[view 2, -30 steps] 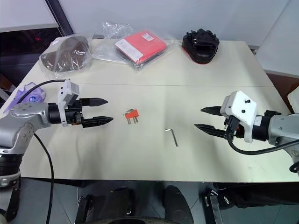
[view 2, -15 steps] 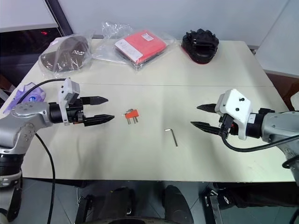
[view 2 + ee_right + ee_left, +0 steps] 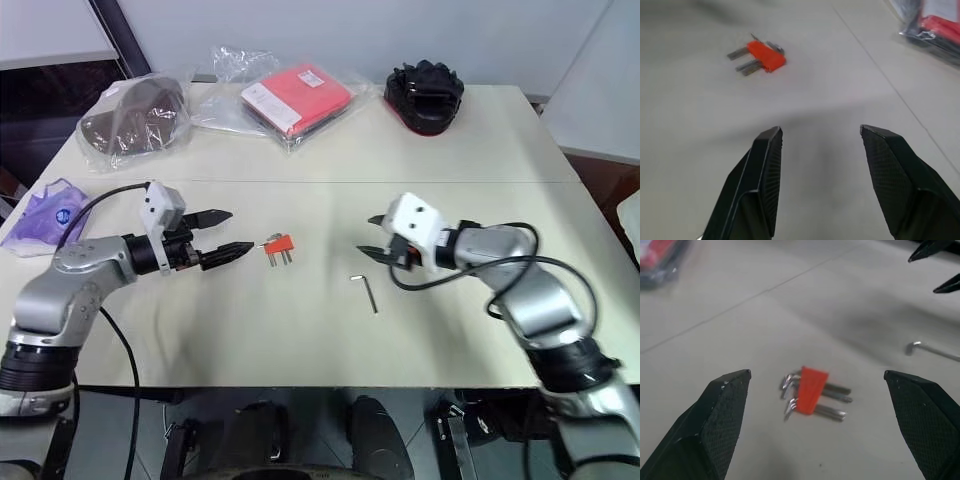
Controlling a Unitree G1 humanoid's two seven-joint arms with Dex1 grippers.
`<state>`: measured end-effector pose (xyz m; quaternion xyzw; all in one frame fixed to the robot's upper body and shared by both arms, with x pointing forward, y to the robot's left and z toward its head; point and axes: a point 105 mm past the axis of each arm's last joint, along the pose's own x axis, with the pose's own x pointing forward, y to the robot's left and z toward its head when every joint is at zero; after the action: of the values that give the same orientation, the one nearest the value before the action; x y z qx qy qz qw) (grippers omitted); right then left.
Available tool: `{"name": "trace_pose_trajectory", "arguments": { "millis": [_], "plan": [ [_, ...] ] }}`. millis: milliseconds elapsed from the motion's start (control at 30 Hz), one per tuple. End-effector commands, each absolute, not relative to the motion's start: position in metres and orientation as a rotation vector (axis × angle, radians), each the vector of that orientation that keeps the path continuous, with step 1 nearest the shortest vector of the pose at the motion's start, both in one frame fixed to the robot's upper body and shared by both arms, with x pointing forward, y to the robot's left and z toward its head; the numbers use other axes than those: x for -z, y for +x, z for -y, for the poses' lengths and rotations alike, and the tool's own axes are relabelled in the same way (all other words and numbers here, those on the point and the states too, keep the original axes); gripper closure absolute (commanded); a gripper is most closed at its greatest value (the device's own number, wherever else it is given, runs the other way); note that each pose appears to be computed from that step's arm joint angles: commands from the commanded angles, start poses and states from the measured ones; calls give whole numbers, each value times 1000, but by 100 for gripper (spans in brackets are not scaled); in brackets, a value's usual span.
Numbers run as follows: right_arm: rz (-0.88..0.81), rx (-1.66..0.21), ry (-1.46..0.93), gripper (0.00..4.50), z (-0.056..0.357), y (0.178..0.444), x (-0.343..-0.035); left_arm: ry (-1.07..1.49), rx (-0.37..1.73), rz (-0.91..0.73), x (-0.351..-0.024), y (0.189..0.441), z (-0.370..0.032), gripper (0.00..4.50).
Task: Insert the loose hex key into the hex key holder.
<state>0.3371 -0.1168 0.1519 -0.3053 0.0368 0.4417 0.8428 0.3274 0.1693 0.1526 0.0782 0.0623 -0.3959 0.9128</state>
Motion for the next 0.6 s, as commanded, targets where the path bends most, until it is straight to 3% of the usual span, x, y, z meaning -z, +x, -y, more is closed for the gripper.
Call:
{"name": "trace_pose_trajectory", "arguments": {
  "millis": [33,233,600],
  "plan": [
    [-13,-891,-710,193,105,351,-149,207,724,-72,-160,332,-181,4],
    [28,-816,-760,193,65,378,-113,168,605,-95,-142,325,-196,4],
    [16,-939,-689,193,24,372,-102,159,579,-86,-143,321,-200,4]
  ]
}}
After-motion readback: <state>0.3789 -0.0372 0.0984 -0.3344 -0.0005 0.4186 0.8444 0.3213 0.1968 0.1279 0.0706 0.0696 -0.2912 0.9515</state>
